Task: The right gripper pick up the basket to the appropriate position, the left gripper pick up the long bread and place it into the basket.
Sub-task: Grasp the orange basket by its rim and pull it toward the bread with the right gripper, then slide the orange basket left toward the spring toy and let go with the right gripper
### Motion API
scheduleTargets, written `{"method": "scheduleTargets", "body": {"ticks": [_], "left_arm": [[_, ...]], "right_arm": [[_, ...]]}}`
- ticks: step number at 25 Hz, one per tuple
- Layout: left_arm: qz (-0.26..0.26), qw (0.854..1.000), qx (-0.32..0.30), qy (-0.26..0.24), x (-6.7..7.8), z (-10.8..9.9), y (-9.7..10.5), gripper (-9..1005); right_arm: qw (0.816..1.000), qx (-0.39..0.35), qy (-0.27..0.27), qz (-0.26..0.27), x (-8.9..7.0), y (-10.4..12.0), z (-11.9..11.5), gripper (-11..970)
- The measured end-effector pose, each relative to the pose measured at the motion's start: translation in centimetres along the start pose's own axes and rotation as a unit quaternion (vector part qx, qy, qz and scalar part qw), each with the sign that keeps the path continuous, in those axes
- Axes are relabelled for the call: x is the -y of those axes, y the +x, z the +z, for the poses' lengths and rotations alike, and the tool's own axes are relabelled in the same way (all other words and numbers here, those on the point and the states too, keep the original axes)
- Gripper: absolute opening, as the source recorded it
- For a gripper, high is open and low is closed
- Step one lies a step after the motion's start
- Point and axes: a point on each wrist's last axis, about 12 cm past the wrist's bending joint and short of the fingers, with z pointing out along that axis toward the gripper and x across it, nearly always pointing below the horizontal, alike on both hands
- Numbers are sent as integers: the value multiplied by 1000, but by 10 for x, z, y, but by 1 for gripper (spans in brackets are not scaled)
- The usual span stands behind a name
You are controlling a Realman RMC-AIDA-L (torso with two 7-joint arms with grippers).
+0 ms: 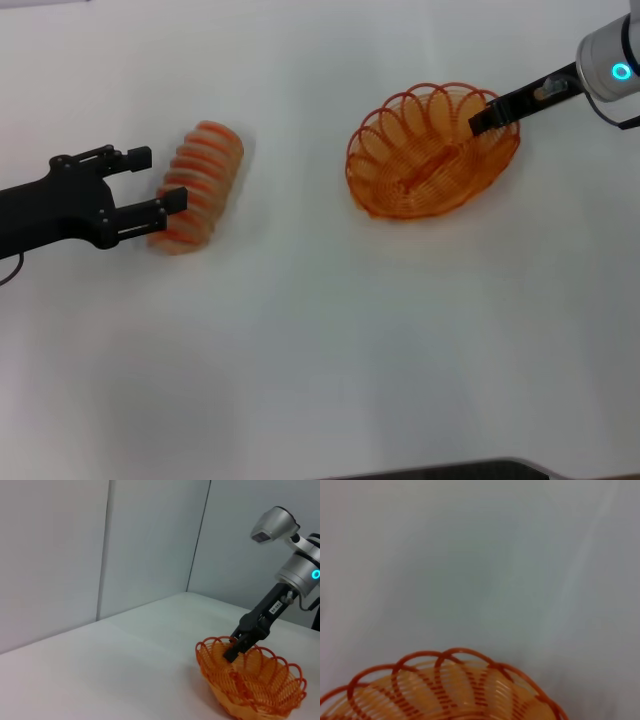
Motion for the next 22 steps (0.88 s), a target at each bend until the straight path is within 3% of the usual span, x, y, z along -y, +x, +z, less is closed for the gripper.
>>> {"method": "scheduleTargets", "body": {"ticks": [8,10,15,22], "left_arm": [[3,1000,0,-4,-1,1,-1,750],[3,1000,0,-7,-2,1,-1,750],[3,1000,-1,-12,-3,2,-1,750],[12,1000,-4,-27,-6,0,-2,750]], "right_arm": [[994,61,-60,69,-3,-7,-6,243],[992,65,-74,76,-5,-8,-8,164],[986,66,-114,105,-11,-8,-9,98],[975,60,-152,151,-17,-2,-5,97]]}}
